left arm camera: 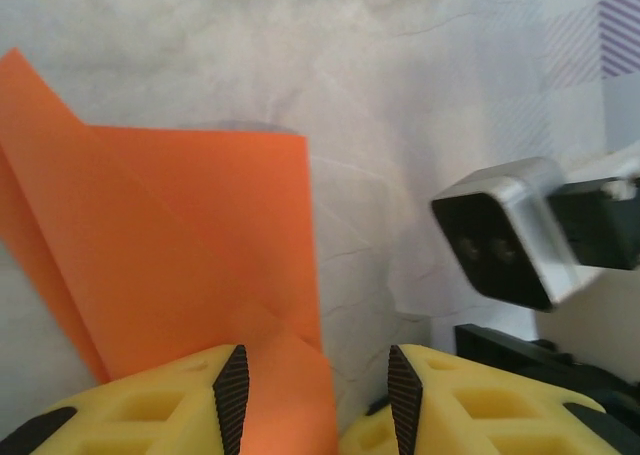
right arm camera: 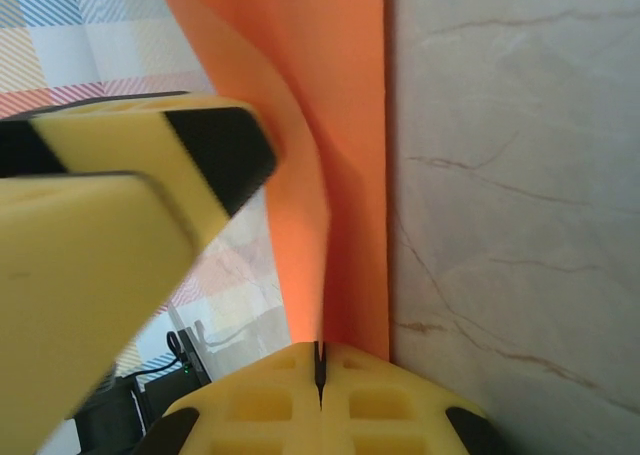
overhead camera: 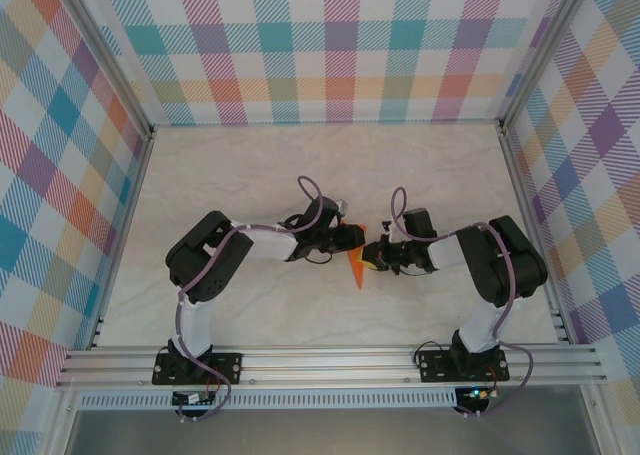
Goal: Fold a paper plane with a square sheet of paper (pick it up from the middle)
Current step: Fold the wing for the fifth time at the center of the table.
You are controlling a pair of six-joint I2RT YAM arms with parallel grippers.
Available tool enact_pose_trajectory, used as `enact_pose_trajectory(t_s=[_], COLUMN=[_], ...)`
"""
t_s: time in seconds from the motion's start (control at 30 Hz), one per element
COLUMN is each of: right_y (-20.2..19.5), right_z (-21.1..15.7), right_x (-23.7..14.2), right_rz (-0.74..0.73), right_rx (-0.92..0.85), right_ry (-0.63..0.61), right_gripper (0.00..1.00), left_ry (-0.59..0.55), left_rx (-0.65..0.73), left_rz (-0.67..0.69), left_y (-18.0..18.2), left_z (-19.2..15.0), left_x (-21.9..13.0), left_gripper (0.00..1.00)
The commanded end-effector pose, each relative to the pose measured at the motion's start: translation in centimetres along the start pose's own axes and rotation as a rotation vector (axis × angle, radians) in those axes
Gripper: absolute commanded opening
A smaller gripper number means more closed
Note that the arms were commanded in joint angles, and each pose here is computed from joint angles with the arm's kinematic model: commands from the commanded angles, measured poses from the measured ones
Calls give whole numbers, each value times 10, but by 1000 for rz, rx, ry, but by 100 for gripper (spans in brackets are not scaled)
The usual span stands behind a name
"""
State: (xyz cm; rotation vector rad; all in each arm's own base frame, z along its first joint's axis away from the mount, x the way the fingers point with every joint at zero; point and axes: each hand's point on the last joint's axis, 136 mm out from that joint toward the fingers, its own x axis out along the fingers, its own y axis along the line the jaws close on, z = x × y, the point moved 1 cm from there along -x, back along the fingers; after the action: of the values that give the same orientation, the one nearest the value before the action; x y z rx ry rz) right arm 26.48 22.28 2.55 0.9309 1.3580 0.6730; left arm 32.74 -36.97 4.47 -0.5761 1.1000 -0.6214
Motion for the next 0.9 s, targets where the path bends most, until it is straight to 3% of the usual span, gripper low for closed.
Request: enact_pose_trajectory(t_s=[0.0, 0.1, 0.3, 0.6, 0.7, 0.8, 0.87], right_y=[-9, -7, 6, 21, 26, 15, 30], right_z=[-1, -1, -8, -25, -29, -25, -27], right_x=[3, 0, -17, -27, -29, -39, -38], right_rz=[-23, -29, -57, -46, -26, -147, -54], right_rx=[7, 6, -42, -77, -72, -71, -87], right_ry=[16, 12, -16, -13, -19, -69, -67], right_gripper=[0, 1, 11, 2, 2, 9, 12], left_ry=[1, 6, 30, 41, 44, 53, 54], left_rx=[7, 7, 14, 6, 9, 12, 10], left_rz=[57, 48, 39, 20, 17, 22, 19], left_y=[17, 17, 15, 12, 11, 12, 11], left_z=[4, 3, 1, 1, 0, 0, -1], left_x=[5, 7, 9, 13, 13, 14, 14], left_gripper=[43, 43, 43, 44, 44, 44, 44])
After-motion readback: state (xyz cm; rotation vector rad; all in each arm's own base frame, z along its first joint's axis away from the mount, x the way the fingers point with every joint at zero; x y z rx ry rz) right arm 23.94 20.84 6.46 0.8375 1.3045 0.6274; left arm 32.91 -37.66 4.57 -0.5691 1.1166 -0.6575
